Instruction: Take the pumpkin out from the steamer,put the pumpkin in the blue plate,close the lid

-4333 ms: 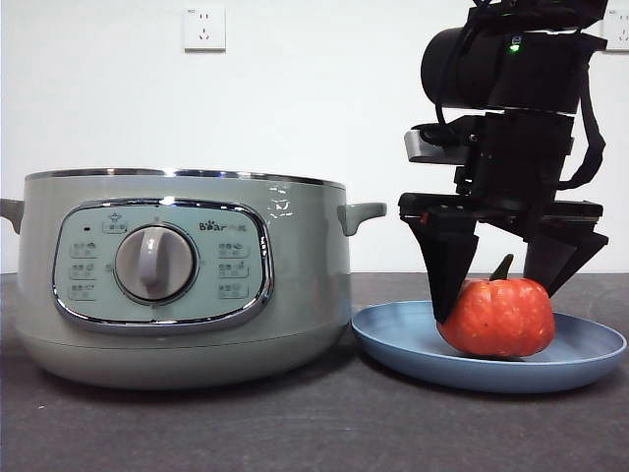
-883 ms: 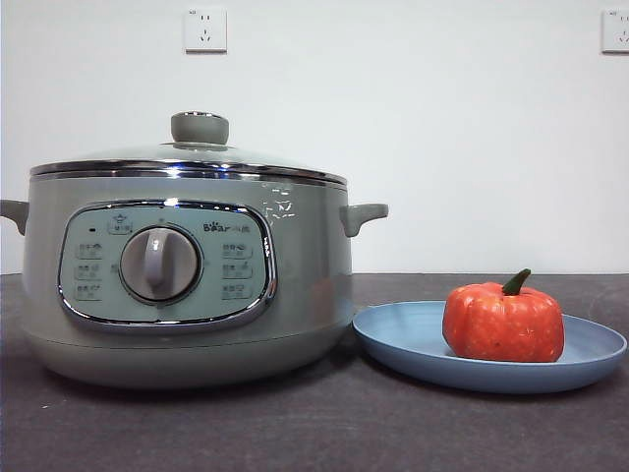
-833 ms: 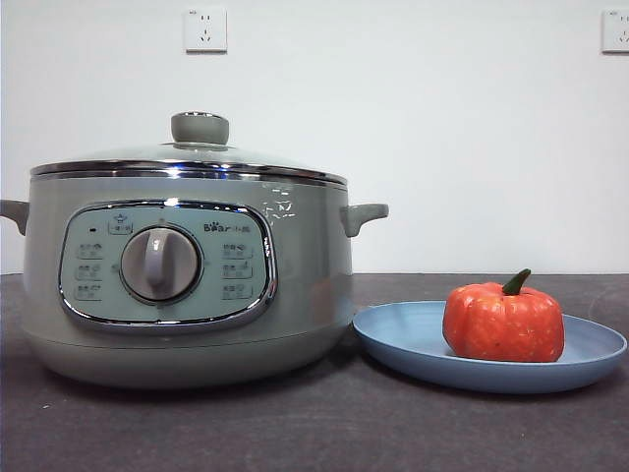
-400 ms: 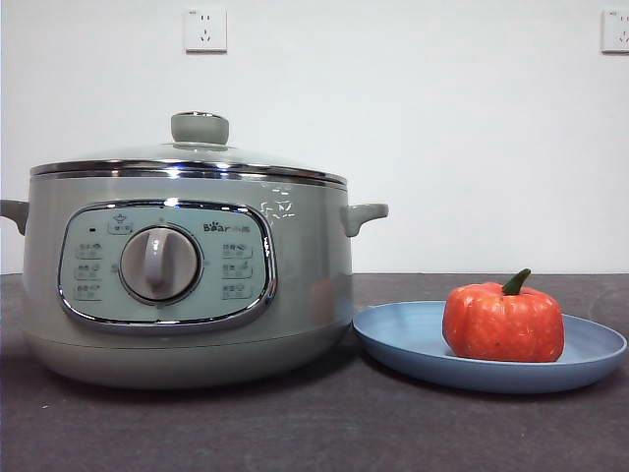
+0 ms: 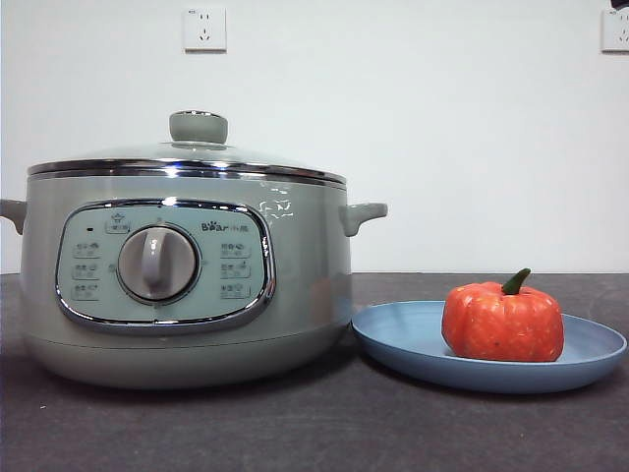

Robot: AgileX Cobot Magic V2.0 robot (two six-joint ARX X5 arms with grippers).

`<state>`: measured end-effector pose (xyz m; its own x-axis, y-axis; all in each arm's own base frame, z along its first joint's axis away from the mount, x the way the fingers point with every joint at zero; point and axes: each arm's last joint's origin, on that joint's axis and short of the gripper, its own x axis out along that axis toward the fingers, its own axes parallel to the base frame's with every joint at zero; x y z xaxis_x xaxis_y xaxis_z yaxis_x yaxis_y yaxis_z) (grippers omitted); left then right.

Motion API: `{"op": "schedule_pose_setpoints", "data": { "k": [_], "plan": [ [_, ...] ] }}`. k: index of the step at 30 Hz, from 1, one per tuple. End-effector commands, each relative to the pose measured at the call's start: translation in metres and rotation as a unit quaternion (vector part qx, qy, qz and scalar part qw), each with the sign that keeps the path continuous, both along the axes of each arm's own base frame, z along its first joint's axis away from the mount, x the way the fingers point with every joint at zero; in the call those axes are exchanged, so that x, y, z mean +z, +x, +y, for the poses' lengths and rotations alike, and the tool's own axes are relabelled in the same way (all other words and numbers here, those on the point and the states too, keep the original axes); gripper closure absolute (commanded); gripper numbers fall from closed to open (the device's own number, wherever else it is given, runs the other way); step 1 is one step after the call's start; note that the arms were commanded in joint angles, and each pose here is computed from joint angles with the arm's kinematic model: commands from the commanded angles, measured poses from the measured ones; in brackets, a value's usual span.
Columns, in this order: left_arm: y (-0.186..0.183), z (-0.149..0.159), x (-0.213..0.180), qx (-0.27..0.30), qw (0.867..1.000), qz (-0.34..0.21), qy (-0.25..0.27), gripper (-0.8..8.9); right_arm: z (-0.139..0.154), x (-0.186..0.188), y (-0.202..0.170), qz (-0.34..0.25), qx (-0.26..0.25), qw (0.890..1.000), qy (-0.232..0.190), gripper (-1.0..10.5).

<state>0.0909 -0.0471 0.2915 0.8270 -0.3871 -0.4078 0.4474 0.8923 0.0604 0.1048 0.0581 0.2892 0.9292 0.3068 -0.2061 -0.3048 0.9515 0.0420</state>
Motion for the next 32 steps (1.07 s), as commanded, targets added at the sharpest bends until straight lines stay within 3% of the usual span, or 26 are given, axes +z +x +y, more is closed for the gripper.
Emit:
{"op": "schedule_pose_setpoints", "data": {
  "k": [1,9,14,16,20,22,25,32],
  "plan": [
    [0.0,0.0,-0.002,0.0,1.0,0.004,0.003,8.17,0.0,-0.002,0.0,0.004,-0.003,1.0,0.004,9.5],
    [-0.003,0.002,-0.001,0.001,1.0,0.0,0.001,8.17,0.0,-0.002,0.0,0.005,-0.003,1.0,0.003,9.5],
    [-0.025,0.022,0.004,0.045,0.998,-0.048,-0.006,8.17,0.0,-0.004,0.0,0.014,-0.003,1.0,-0.002,9.5],
    [-0.035,0.03,0.007,0.083,0.992,-0.088,-0.025,8.17,0.0,-0.006,-0.001,0.021,-0.003,1.0,-0.007,9.5],
    [-0.044,0.042,0.004,0.165,0.969,-0.178,-0.043,8.17,-0.001,-0.008,-0.001,0.034,-0.003,0.999,-0.015,9.5],
    [-0.042,0.044,-0.003,0.187,0.962,-0.194,-0.038,8.17,-0.001,-0.01,-0.002,0.041,-0.003,0.999,-0.02,9.5],
    [-0.031,0.046,-0.022,0.206,0.959,-0.196,-0.024,8.17,-0.002,-0.012,-0.002,0.053,-0.003,0.998,-0.027,9.5],
    [-0.001,0.047,-0.091,0.22,0.964,-0.147,-0.011,8.17,-0.002,-0.017,-0.004,0.075,-0.003,0.996,-0.041,9.5]
  ]
}}
